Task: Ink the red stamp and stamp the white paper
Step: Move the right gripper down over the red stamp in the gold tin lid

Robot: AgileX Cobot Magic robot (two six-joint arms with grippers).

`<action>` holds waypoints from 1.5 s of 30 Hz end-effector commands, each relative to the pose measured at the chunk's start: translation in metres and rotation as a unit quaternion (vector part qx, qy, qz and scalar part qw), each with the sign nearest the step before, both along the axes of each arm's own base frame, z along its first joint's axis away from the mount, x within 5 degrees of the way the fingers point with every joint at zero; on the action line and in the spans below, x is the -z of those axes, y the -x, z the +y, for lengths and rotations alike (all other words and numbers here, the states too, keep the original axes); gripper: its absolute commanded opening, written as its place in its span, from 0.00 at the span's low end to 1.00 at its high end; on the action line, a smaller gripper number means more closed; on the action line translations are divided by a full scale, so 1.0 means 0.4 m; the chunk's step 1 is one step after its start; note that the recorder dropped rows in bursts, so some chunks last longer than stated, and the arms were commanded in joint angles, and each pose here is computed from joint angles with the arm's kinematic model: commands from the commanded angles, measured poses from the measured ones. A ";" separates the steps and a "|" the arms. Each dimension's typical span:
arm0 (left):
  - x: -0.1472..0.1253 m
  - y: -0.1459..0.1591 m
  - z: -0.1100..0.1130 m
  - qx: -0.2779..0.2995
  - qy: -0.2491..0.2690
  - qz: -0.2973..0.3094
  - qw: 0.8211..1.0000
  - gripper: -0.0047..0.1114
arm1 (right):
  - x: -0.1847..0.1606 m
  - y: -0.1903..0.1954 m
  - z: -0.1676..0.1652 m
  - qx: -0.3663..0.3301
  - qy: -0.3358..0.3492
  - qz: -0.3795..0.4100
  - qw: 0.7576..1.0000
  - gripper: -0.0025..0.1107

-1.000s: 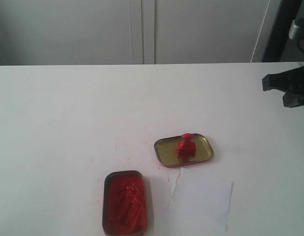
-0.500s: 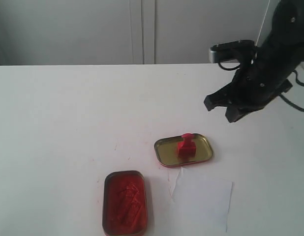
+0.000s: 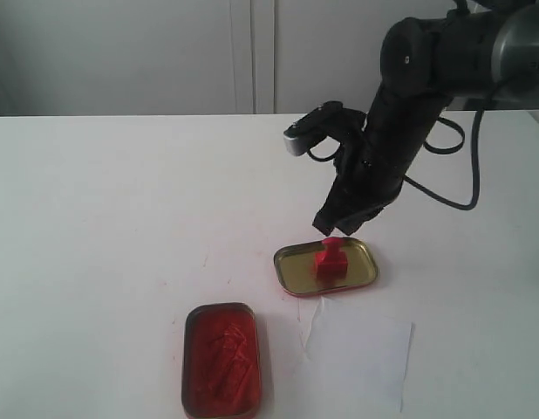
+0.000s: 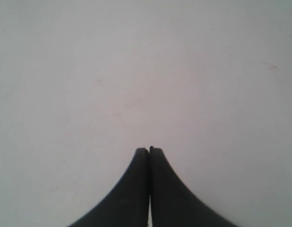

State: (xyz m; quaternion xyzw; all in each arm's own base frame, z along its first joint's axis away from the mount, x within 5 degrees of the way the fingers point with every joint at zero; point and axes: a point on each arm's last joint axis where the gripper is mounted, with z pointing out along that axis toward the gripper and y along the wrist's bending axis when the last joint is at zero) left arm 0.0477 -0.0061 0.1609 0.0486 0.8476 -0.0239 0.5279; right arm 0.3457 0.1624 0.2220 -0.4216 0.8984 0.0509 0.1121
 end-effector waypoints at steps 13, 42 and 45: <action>0.011 0.002 0.000 0.000 0.000 0.011 1.000 0.04 | 0.037 -0.011 0.023 -0.253 0.027 -0.039 0.966 0.07; 0.011 0.002 0.000 0.000 0.000 0.011 1.000 0.04 | 0.123 -0.050 0.033 -0.364 0.059 -0.073 0.926 0.29; 0.011 0.002 0.000 0.000 0.000 0.011 1.000 0.04 | 0.132 -0.051 0.033 -0.365 0.060 -0.068 0.926 0.29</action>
